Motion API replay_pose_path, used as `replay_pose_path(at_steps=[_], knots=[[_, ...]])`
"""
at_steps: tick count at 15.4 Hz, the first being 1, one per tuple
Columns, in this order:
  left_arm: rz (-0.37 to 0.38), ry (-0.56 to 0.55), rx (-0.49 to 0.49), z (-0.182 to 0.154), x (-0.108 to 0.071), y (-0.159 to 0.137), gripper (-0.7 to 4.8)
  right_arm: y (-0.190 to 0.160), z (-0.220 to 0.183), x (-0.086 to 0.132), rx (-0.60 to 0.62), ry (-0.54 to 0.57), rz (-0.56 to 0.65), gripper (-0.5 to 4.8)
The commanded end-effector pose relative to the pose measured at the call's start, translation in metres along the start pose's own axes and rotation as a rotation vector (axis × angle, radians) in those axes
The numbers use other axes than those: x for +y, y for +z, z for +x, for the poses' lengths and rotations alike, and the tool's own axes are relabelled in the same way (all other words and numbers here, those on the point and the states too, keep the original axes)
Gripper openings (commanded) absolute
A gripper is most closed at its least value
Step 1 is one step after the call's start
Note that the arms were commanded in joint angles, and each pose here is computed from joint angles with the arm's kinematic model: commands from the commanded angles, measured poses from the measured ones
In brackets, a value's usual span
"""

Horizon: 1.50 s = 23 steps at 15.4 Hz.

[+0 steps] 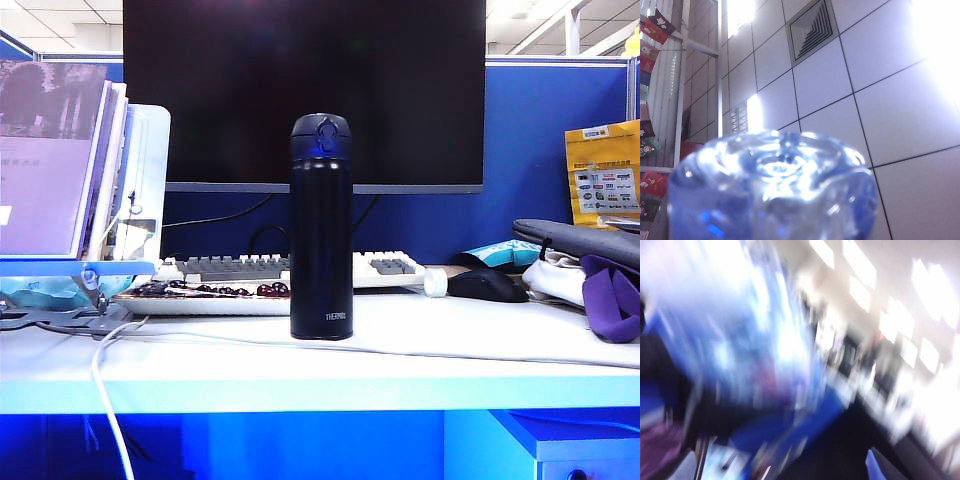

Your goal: Pick up the mineral water bottle and place it vertically to the right of the black thermos cup.

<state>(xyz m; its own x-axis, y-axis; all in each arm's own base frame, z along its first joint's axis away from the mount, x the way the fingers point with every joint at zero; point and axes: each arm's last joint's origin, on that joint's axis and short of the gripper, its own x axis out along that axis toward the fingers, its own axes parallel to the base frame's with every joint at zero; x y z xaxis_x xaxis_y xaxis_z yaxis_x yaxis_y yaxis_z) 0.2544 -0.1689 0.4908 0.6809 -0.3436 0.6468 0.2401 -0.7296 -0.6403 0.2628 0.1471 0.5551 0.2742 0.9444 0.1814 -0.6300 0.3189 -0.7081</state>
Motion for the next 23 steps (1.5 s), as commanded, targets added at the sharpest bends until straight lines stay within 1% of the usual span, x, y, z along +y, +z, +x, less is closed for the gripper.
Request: replay_pose_path(at_steps=[1, 3, 5, 8, 10, 12, 16, 18, 23], knots=[[-0.017, -0.063, 0.042, -0.001, -0.012, -0.007, 0.25, 0.020, 0.003, -0.003, -0.141, -0.025, -0.138, 4.79], [-0.021, -0.094, 0.058, -0.001, -0.015, -0.008, 0.25, 0.012, 0.011, -0.002, -0.158, -0.011, -0.141, 4.79], [-0.025, -0.123, 0.074, -0.001, -0.018, -0.010, 0.25, 0.006, 0.027, 0.005, -0.194, 0.025, -0.132, 4.79], [-0.025, -0.131, 0.081, -0.001, -0.019, -0.010, 0.25, 0.000, 0.046, 0.015, -0.243, 0.049, -0.141, 4.79], [-0.026, -0.137, 0.092, -0.002, -0.020, -0.011, 0.25, 0.000, 0.047, 0.014, -0.259, 0.036, -0.162, 4.79], [-0.027, -0.148, 0.115, -0.002, -0.021, -0.012, 0.25, 0.004, 0.046, 0.012, -0.287, 0.005, -0.224, 4.79], [-0.028, -0.170, 0.131, -0.002, -0.023, -0.014, 0.25, 0.008, 0.045, 0.010, -0.307, -0.031, -0.285, 4.79], [-0.025, -0.159, 0.162, -0.003, -0.023, -0.014, 0.25, 0.008, 0.045, 0.010, -0.314, -0.021, -0.288, 4.79], [-0.022, -0.147, 0.184, -0.003, -0.023, -0.015, 0.25, 0.009, 0.045, 0.011, -0.330, 0.005, -0.292, 4.79]])
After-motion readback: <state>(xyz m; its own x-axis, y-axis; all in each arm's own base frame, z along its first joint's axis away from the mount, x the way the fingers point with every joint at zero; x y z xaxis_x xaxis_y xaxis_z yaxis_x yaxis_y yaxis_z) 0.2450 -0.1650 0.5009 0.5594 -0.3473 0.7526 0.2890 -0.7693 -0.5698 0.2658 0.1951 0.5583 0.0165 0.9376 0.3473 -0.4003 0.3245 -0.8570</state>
